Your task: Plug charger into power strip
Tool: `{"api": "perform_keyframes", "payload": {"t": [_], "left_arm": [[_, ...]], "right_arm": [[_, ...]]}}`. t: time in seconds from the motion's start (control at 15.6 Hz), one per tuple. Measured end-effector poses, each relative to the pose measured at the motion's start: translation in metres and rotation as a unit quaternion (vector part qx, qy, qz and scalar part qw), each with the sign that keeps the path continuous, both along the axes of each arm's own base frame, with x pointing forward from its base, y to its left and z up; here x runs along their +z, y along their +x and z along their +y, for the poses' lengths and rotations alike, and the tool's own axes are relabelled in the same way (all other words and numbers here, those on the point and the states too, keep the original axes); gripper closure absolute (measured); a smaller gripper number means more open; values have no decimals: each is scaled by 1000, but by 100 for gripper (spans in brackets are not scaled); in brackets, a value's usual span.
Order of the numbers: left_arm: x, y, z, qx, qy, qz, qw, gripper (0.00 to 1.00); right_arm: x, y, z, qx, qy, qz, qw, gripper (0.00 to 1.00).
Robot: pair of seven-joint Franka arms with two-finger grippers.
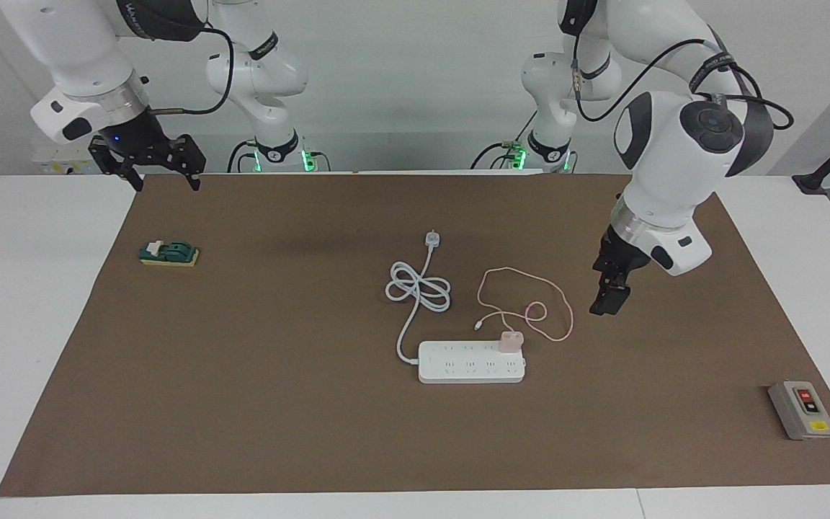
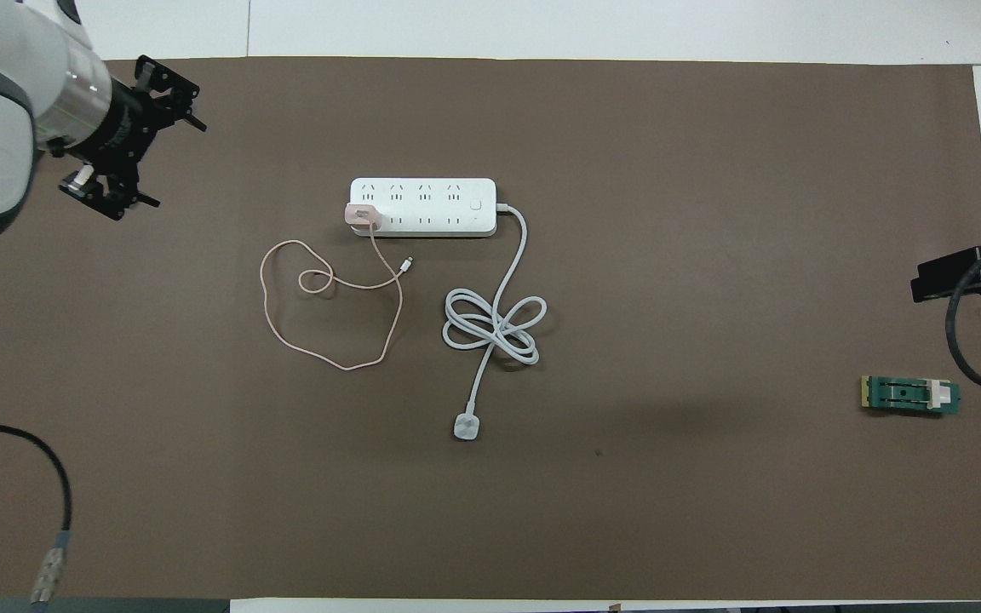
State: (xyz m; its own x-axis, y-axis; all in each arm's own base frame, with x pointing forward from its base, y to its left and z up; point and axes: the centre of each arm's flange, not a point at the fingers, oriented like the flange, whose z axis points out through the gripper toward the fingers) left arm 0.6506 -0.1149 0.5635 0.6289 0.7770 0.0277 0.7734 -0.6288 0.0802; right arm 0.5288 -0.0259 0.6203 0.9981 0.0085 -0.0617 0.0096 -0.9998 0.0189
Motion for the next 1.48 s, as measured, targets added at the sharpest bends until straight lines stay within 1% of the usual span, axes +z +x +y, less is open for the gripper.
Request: {"api": "perform_keyframes", "payload": {"t": [0.19, 0.32, 0.51, 0.64, 0.71, 0.84, 0.9, 0.96, 1.09, 1.29, 1.48], "left_arm": [[18, -1, 48, -104, 11, -12, 994, 0], [18, -2, 77, -167, 17, -4, 986, 0], [22, -11, 112, -268, 21, 15, 963, 0], [39, -30, 133, -330, 16, 31, 943, 0], [48, -38, 137, -351, 14, 33, 936, 4], [68, -52, 137, -373, 14, 29, 927, 5], [77, -58, 134, -376, 14, 27, 926, 4], [83, -63, 132, -378, 14, 25, 925, 2], [88, -74, 128, -383, 13, 24, 923, 0], [76, -86, 120, -392, 5, 38, 919, 0], [45, -91, 103, -401, -8, 64, 914, 0]], "right_arm": [[0, 0, 1, 1, 0, 0, 1000, 0], [0, 0, 2, 2, 0, 0, 1000, 0], [0, 0, 3, 2, 0, 0, 1000, 0], [0, 0, 3, 2, 0, 0, 1000, 0], [0, 0, 3, 2, 0, 0, 1000, 0], [0, 0, 3, 2, 0, 0, 1000, 0], [0, 0, 3, 2, 0, 0, 1000, 0], [0, 0, 3, 2, 0, 0, 1000, 0], [0, 0, 3, 2, 0, 0, 1000, 0], [0, 0, 3, 2, 0, 0, 1000, 0], [0, 0, 3, 2, 0, 0, 1000, 0]]}}
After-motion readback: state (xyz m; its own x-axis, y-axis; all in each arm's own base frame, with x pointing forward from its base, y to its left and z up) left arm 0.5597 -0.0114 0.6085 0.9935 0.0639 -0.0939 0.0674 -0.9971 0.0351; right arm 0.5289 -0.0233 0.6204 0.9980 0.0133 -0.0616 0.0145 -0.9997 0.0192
